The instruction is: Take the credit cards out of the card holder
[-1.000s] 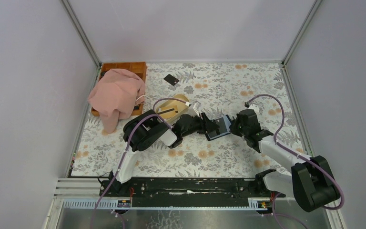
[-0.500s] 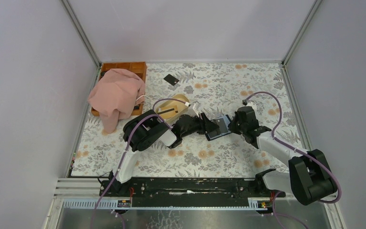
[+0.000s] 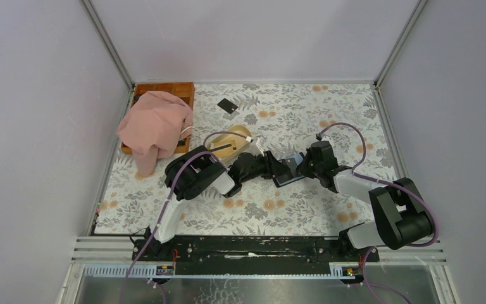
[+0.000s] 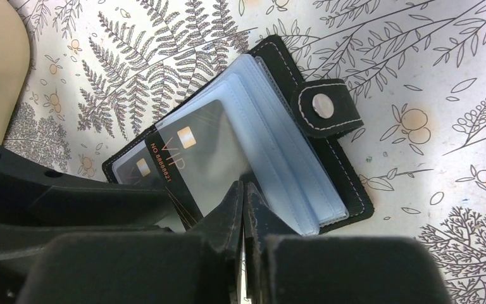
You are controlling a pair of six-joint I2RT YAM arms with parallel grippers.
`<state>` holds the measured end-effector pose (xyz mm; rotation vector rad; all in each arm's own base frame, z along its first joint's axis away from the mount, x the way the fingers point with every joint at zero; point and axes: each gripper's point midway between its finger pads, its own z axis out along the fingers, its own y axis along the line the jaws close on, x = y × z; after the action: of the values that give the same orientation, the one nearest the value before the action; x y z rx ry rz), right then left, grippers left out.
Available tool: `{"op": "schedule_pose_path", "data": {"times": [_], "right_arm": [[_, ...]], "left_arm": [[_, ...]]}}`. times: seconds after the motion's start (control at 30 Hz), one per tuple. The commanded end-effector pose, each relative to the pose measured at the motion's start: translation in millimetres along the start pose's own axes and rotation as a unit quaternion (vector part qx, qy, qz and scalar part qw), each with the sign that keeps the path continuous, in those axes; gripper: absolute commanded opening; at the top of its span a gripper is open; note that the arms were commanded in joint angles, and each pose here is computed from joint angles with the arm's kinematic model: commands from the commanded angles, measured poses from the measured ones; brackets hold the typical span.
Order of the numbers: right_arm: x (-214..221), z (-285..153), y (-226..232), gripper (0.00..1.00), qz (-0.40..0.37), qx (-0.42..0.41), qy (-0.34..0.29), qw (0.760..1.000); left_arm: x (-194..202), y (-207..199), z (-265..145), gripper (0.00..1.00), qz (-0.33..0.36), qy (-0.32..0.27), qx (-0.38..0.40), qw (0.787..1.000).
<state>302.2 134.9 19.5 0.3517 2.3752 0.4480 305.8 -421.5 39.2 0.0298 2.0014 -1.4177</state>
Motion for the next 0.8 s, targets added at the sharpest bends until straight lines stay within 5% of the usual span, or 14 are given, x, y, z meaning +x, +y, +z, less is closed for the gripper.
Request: {"op": "schedule_pose_path", "data": {"times": [0.0, 0.4, 0.47, 0.77], "right_arm": [[13, 0, -1, 0.00, 0.001, -0.003, 0.020, 1.000], [15, 2, -3, 0.00, -0.002, -0.001, 0.023, 1.000], [15, 2, -3, 0.00, -0.002, 0.000, 0.023, 1.000], [10, 3, -2, 0.00, -0.001, 0.003, 0.017, 1.000]], "left_arm": [[9, 9, 1, 0.37, -0.010, 0.011, 0.002, 1.000], [14, 13, 1, 0.12, -0.049, 0.017, 0.023, 0.998], [13, 12, 0, 0.01, -0.050, 0.018, 0.026, 0.998], [3, 27, -26, 0.00, -0.056, 0.011, 0.006, 0.998]]}}
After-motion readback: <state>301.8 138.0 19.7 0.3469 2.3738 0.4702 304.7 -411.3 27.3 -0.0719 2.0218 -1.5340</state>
